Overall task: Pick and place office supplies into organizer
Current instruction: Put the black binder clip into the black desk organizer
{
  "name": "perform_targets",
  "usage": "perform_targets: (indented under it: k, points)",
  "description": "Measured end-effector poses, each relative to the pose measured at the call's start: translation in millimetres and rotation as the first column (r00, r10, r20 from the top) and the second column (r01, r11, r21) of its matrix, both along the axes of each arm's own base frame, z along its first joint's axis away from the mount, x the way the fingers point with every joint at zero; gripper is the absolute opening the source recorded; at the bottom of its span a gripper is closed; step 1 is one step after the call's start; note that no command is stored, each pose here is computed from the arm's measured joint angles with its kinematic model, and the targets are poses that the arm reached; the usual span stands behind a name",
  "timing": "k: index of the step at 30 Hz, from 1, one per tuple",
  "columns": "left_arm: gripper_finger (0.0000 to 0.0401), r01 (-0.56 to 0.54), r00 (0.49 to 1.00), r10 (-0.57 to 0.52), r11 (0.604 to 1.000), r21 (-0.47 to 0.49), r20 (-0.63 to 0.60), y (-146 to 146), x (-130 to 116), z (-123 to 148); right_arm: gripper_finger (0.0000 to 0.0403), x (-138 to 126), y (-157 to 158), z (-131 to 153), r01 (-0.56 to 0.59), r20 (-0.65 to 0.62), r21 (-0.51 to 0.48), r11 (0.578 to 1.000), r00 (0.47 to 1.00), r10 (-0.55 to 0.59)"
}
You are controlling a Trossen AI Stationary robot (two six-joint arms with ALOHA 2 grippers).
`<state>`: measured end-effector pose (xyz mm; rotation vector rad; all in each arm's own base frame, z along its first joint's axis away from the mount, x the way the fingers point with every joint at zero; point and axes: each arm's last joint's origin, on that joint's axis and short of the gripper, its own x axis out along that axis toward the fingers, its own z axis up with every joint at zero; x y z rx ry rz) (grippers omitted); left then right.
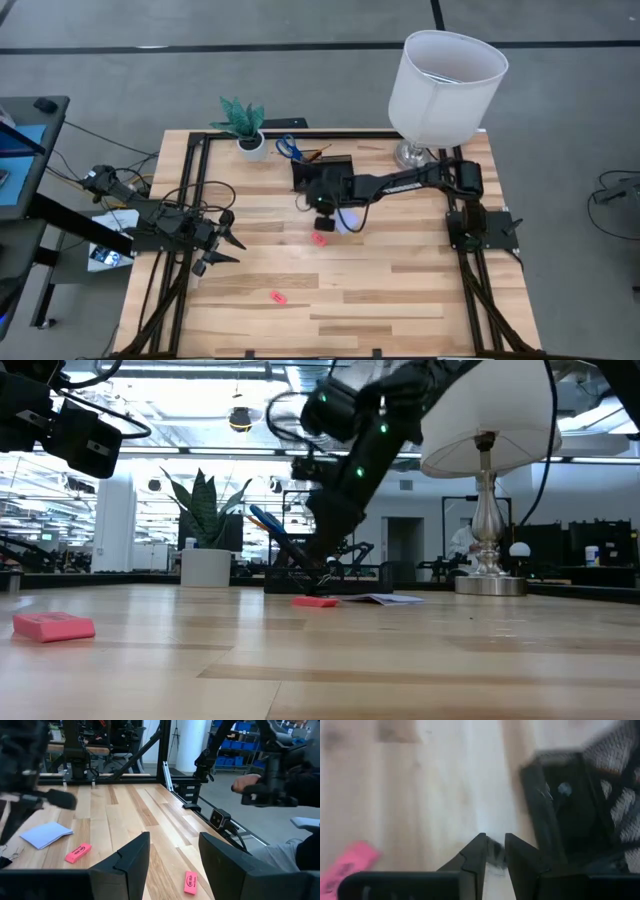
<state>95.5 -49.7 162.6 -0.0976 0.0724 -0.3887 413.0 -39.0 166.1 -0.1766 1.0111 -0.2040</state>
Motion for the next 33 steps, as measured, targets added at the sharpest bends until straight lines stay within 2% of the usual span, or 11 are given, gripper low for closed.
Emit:
perform_targets:
  k: [6,13,24,33]
  points:
    - [0.0163,0.000,1.000,0.000,1.000,0.000,0.000,0.0,0.0,0.0,0.0068,12.1,17.0,24.5,-0.124,0.005,-0.063,0.990,0.992,0.124]
    - [0.0163,0.000,1.000,0.000,1.000,0.001,0.000,0.0,0.0,-0.1,0.0068,8.4,31.3,27.9,-0.142,-0.101,-0.213,0.967,0.987,0.123]
    - [0.0163,0.000,1.000,0.000,1.000,0.004,-0.006,0.0,0.0,-0.7,0.0068,4.6,49.4,24.3,-0.172,-0.160,-0.254,0.952,0.978,0.134]
    - [0.0163,0.000,1.000,0.000,1.000,0.004,-0.006,0.0,0.0,-0.7,0.0068,2.4,50.9,23.3,-0.176,-0.185,-0.263,0.949,0.974,0.129]
